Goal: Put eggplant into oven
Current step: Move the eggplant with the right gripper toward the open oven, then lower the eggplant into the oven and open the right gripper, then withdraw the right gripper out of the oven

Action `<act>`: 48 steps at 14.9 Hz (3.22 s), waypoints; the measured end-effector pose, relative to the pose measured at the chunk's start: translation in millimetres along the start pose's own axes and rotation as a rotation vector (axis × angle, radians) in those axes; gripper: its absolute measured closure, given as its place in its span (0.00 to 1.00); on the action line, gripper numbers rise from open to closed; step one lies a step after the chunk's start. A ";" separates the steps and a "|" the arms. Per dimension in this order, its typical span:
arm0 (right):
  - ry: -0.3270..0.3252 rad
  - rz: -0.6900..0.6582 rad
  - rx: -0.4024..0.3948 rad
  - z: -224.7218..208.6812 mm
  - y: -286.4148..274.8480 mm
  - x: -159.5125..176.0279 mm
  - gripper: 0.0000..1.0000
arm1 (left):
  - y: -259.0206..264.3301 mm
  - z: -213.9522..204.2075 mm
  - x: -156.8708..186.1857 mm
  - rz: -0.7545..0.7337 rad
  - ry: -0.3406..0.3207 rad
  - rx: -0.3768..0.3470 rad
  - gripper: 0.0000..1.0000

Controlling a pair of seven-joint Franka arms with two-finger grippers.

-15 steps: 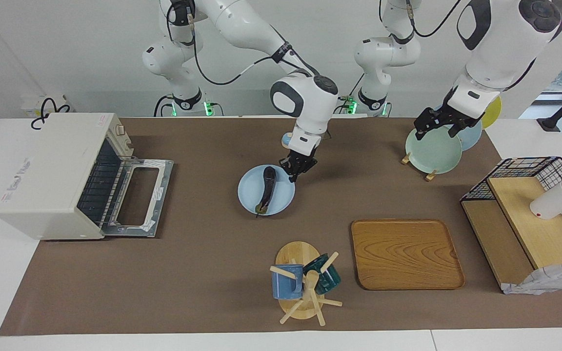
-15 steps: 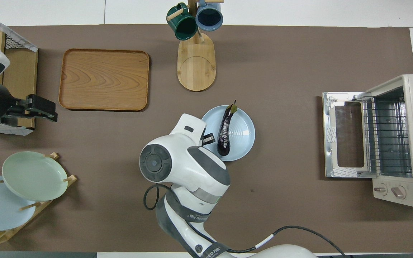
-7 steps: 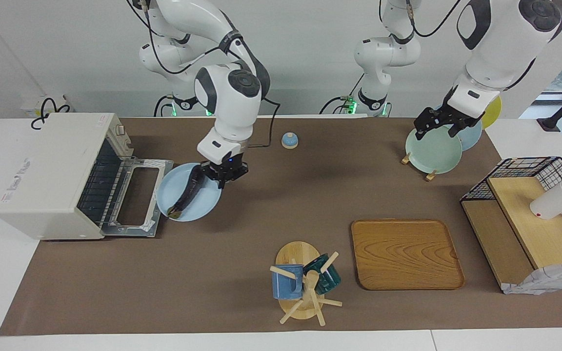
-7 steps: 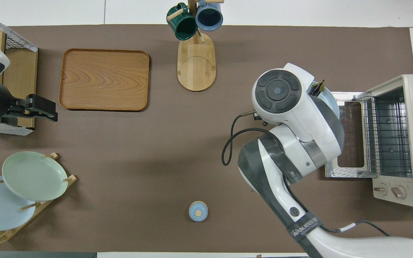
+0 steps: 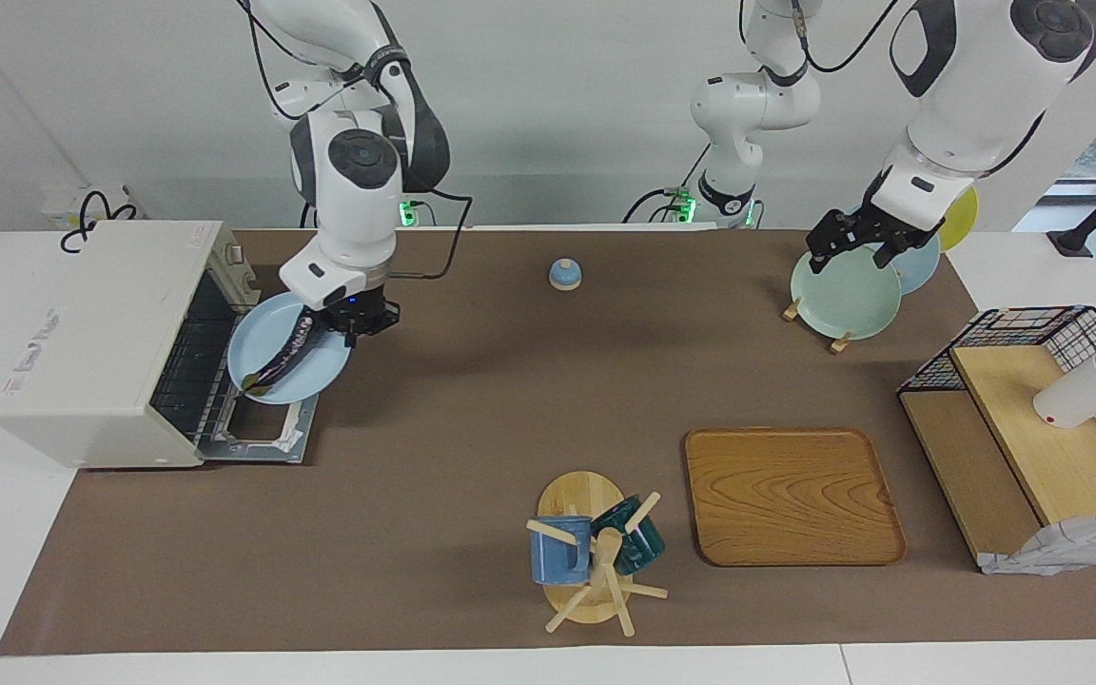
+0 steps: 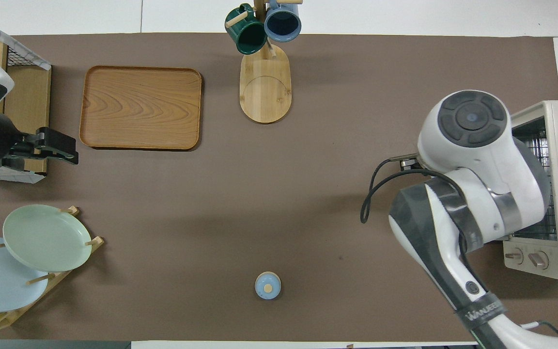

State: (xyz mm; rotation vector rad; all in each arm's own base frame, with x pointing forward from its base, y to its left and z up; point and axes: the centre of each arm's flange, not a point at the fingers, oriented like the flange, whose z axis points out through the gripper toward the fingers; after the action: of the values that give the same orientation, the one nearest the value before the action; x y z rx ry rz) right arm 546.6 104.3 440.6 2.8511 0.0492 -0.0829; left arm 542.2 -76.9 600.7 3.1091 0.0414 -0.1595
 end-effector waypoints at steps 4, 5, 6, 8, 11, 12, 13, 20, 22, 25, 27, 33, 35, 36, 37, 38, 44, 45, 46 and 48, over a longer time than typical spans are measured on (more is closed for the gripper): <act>-0.052 0.046 0.008 35.2 46.8 -5.7 0.97 | 0.0 0.0 0.0 0.000 0.000 0.000 0.00; -0.056 0.052 0.010 40.4 50.9 -7.5 0.97 | 0.0 0.0 0.0 0.000 0.000 0.000 0.00; -0.059 0.051 0.012 44.8 55.3 -8.8 0.97 | 0.0 0.0 0.0 0.000 0.000 0.000 0.00; -0.066 0.038 0.017 51.8 67.8 -10.2 0.97 | 0.0 0.0 0.0 0.000 0.000 0.000 0.00; -0.058 0.007 0.030 62.4 95.3 -10.0 0.97 | 0.0 -0.2 -0.1 0.000 0.000 0.000 0.00; -0.056 0.002 0.033 66.4 105.2 -10.1 0.97 | 0.0 -0.2 -0.1 0.000 0.000 0.000 0.00; -0.051 -0.003 0.037 70.7 113.3 -10.5 0.97 | 0.0 -0.2 -0.1 0.000 0.000 0.000 0.00; -0.002 -0.045 0.054 89.9 122.6 -18.2 0.97 | 0.0 -3.3 -2.1 0.000 0.006 0.000 0.00; 0.028 -0.071 0.059 94.3 130.4 -19.0 0.97 | 0.0 -3.6 -2.2 0.000 0.007 0.000 0.00; 0.045 -0.081 0.063 101.5 137.6 -22.0 0.97 | -0.1 -3.6 -2.2 0.000 0.007 0.000 0.00; 0.046 -0.081 0.063 102.2 137.3 -23.2 0.97 | -0.1 -3.6 -2.2 0.000 0.007 0.000 0.00; 0.041 -0.080 0.066 104.4 137.6 -28.5 0.97 | -0.1 -3.6 -2.2 0.000 0.007 0.000 0.00; 0.038 -0.076 0.068 106.0 138.8 -29.3 0.95 | -0.1 -3.6 -2.2 0.000 0.007 0.000 0.00; 0.036 -0.075 0.068 106.8 139.4 -29.7 0.89 | -0.1 -3.6 -2.2 0.000 0.007 0.000 0.00; 0.036 -0.074 0.069 106.9 139.7 -29.8 0.82 | -0.1 -3.6 -2.2 0.000 0.007 0.000 0.00; 0.036 -0.074 0.068 106.7 139.7 -29.7 0.81 | -0.1 -3.6 -2.2 0.000 0.007 0.000 0.00; 0.063 -0.077 0.073 68.1 134.6 -14.7 0.85 | -0.1 -3.6 -2.2 0.000 0.007 0.000 0.00; 0.079 -0.073 0.098 57.4 127.7 -10.4 0.88 | -0.1 -3.6 -2.2 0.000 0.007 0.000 0.00; 0.093 -0.065 0.128 49.5 121.0 -7.0 0.89 | -0.1 -3.6 -2.2 0.000 0.007 0.000 0.00; 0.125 -0.065 0.179 39.2 102.3 -1.0 0.99 | -0.1 -3.6 -2.2 0.000 0.007 0.000 0.00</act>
State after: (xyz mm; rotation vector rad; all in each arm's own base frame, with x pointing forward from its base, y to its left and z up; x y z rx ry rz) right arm 547.8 -4.9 432.1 3.0303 0.1686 0.0812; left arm 540.3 -76.8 604.5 3.1093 0.0414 -0.1486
